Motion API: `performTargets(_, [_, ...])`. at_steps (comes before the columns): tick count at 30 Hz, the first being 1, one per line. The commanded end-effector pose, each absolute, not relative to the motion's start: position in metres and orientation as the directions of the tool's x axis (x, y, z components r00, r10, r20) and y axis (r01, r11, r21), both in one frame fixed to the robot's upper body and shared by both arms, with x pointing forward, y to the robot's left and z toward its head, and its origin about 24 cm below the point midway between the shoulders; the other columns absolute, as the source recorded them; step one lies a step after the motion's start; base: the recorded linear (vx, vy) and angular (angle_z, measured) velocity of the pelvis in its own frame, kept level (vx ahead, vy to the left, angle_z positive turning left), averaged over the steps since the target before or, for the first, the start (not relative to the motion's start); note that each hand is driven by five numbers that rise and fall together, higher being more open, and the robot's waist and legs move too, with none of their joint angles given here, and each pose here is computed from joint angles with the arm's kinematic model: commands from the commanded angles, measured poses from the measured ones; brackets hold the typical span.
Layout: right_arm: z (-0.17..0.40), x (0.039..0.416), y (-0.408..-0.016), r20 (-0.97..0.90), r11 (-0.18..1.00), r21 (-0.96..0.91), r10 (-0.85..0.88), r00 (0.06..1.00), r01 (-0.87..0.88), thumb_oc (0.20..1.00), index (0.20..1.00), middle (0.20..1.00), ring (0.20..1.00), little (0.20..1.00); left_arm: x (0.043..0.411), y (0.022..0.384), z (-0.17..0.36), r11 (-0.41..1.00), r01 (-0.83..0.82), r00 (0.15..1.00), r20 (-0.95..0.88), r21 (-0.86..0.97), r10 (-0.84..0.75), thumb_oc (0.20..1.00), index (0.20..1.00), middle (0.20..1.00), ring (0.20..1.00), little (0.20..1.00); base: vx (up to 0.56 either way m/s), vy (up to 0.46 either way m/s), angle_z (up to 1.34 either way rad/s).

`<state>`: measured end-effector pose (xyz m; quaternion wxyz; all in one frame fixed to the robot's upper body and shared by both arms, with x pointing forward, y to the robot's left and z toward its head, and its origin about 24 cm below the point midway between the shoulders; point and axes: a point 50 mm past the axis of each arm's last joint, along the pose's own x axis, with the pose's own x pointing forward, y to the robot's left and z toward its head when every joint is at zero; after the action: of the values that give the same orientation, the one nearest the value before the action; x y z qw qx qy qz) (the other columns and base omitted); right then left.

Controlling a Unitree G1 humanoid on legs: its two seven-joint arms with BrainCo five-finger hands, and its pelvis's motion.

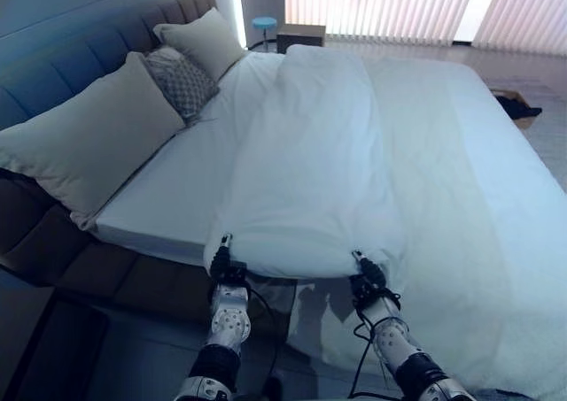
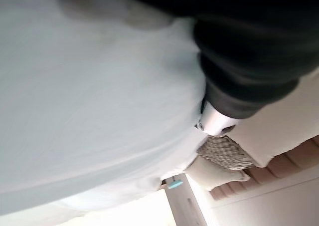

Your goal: Make the bed

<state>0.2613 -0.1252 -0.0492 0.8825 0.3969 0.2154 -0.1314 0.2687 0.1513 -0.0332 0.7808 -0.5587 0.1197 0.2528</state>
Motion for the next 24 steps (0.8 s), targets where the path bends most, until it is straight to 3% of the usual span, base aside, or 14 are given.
performTargets(1, [-0.045, 0.260, -0.137, -0.449, 0.613, 0.669, -0.117, 0.886, 0.420, 0.200, 0.200, 0.200, 0.200, 0.200, 0.255, 0.197, -0.027, 0.200, -0.527, 0.800, -0.403, -0.826, 0.445, 0.200, 0.200, 0.200, 0.200, 0.200, 0.09, 0.181, -0.30])
performTargets(6, [-0.047, 0.257, -0.136, -0.458, 0.627, 0.657, -0.108, 0.883, 0.418, 0.200, 0.200, 0.200, 0.200, 0.200, 0.256, 0.199, -0.025, 0.260, -0.525, 0.813, -0.386, -0.811, 0.436, 0.200, 0.200, 0.200, 0.200, 0.200, 0.07, 0.244, 0.16])
performTargets(9, [-0.030, 0.271, -0.124, -0.384, 0.658, 0.680, -0.057, 0.921, 0.324, 0.200, 0.200, 0.200, 0.200, 0.200, 0.264, 0.211, -0.008, 0.332, -0.486, 0.828, -0.306, -0.808, 0.470, 0.200, 0.200, 0.200, 0.200, 0.200, 0.01, 0.292, 0.02])
performTargets(14, [0.045, 0.303, -0.117, -0.045, 0.706, 0.708, 0.005, 0.999, 0.028, 0.200, 0.200, 0.200, 0.200, 0.200, 0.283, 0.239, 0.062, 0.485, -0.308, 0.841, 0.005, -0.818, 0.542, 0.200, 0.200, 0.200, 0.200, 0.200, 0.00, 0.198, -0.26])
performTargets(15, [0.045, 0.303, -0.117, -0.044, 0.706, 0.708, 0.005, 0.999, 0.028, 0.200, 0.200, 0.200, 0.200, 0.200, 0.283, 0.239, 0.062, 0.486, -0.308, 0.840, 0.005, -0.818, 0.542, 0.200, 0.200, 0.200, 0.200, 0.200, 0.02, 0.169, -0.16])
performTargets(16, [0.085, 0.309, -0.119, 0.154, 0.712, 0.691, 0.024, 0.988, -0.125, 0.200, 0.200, 0.200, 0.200, 0.200, 0.282, 0.249, 0.097, 0.549, -0.202, 0.812, 0.175, -0.811, 0.557, 0.200, 0.200, 0.200, 0.200, 0.200, 0.02, 0.141, -0.13])
performTargets(19, [0.127, 0.307, -0.124, 0.363, 0.718, 0.638, 0.037, 0.931, -0.277, 0.200, 0.200, 0.200, 0.200, 0.200, 0.271, 0.255, 0.139, 0.627, -0.070, 0.740, 0.381, -0.776, 0.554, 0.200, 0.200, 0.200, 0.200, 0.200, 0.03, 0.116, -0.15])
performTargets(24, [0.150, 0.294, -0.131, 0.500, 0.741, 0.568, 0.035, 0.866, -0.358, 0.200, 0.200, 0.200, 0.200, 0.200, 0.248, 0.253, 0.160, 0.711, -0.025, 0.672, 0.515, -0.702, 0.532, 0.200, 0.200, 0.200, 0.200, 0.200, 0.02, 0.039, -0.15])
